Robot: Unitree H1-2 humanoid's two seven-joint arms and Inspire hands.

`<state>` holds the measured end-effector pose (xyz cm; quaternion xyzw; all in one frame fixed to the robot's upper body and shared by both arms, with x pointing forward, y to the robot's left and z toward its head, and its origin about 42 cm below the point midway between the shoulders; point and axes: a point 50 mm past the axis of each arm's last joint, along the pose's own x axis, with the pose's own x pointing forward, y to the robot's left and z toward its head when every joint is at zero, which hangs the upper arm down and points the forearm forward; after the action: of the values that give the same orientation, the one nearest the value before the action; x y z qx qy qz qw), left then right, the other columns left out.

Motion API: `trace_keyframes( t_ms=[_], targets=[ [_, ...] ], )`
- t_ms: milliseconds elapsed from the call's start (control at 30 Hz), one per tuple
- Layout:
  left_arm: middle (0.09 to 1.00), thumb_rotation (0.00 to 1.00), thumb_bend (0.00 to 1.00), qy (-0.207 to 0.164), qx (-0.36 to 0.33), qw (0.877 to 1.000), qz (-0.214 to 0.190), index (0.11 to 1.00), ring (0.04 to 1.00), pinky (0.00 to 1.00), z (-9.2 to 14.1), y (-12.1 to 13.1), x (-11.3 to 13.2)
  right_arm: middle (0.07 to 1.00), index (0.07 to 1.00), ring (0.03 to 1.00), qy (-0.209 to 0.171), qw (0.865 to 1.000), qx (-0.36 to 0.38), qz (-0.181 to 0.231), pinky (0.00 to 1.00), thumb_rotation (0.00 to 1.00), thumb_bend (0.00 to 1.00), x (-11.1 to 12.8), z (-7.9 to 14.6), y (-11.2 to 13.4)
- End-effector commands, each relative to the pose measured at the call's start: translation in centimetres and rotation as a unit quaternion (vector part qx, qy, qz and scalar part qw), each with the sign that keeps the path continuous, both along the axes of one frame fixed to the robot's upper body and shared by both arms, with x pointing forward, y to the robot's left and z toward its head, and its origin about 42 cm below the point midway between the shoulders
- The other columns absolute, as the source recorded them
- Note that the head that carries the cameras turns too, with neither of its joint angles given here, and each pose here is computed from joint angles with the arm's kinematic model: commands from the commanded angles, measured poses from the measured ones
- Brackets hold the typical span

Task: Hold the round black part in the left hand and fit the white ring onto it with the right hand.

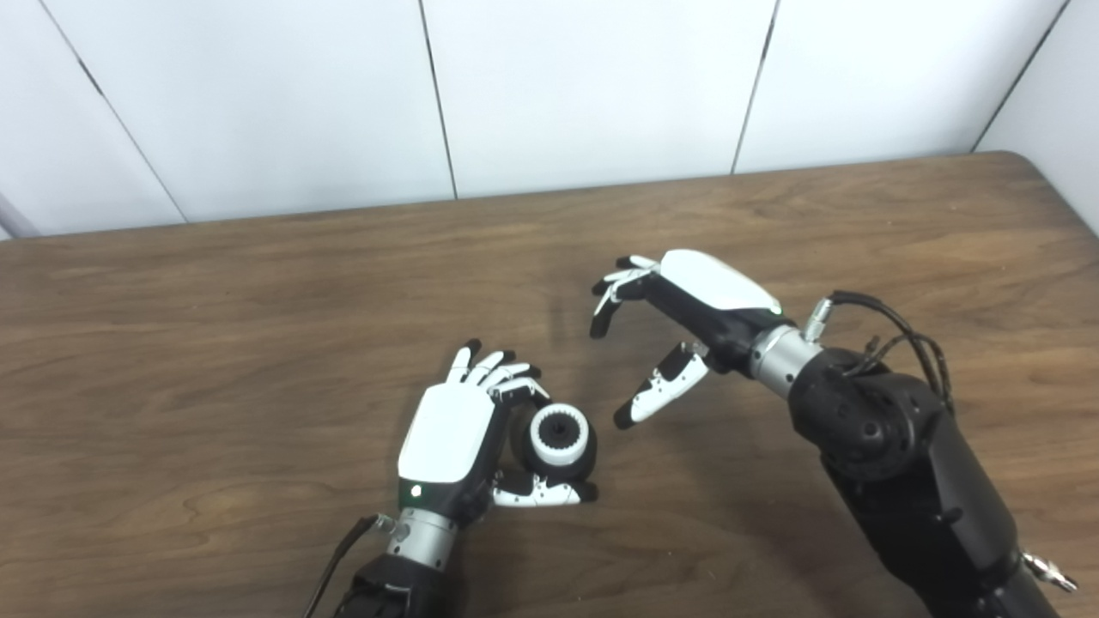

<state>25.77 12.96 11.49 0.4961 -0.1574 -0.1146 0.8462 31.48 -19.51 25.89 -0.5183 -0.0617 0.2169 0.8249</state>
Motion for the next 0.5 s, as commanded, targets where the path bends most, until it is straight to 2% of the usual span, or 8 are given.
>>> trace_keyframes(
  t_ms=[0, 233, 267, 300, 400, 467],
  targets=[
    [0.785, 0.07, 0.52, -0.002, 0.007, 1.0, 0.004, 0.489, 0.885, 1.0, 0.2, 0.5, 0.1, 0.857, 0.619, 0.964, -0.04, 0.999, 0.004, 0.0, 0.89, 0.21, 1.0, 0.1, 2.2, -0.2],
    [0.808, 0.08, 0.52, 0.011, 0.016, 1.0, 0.008, 0.496, 0.91, 1.0, 0.6, 1.0, 0.3, 0.863, 0.621, 0.967, -0.04, 0.999, 0.008, -0.005, 0.87, 0.21, 1.0, 0.2, 2.2, -0.3],
    [0.813, 0.17, 0.71, 0.013, 0.018, 1.0, 0.01, 0.564, 0.913, 1.0, 0.6, 1.1, 0.3, 0.862, 0.621, 0.966, -0.04, 0.999, 0.008, -0.006, 0.87, 0.22, 1.0, 0.2, 2.2, -0.3],
    [0.819, 0.22, 0.83, 0.015, 0.019, 1.0, 0.011, 0.613, 0.916, 1.0, 0.7, 1.2, 0.3, 0.861, 0.622, 0.965, -0.04, 0.999, 0.008, -0.006, 0.87, 0.22, 1.0, 0.3, 2.1, -0.4],
    [0.829, 0.28, 0.93, 0.021, 0.021, 0.999, 0.013, 0.672, 0.921, 1.0, 1.0, 1.4, 0.4, 0.86, 0.625, 0.964, -0.039, 0.999, 0.006, -0.008, 0.87, 0.23, 1.0, 0.4, 2.0, -0.4],
    [0.835, 0.3, 0.95, 0.027, 0.018, 0.999, 0.015, 0.692, 0.924, 1.0, 1.1, 1.6, 0.4, 0.86, 0.629, 0.965, -0.038, 0.999, 0.007, -0.01, 0.87, 0.24, 1.0, 0.4, 2.0, -0.4]
  ],
)
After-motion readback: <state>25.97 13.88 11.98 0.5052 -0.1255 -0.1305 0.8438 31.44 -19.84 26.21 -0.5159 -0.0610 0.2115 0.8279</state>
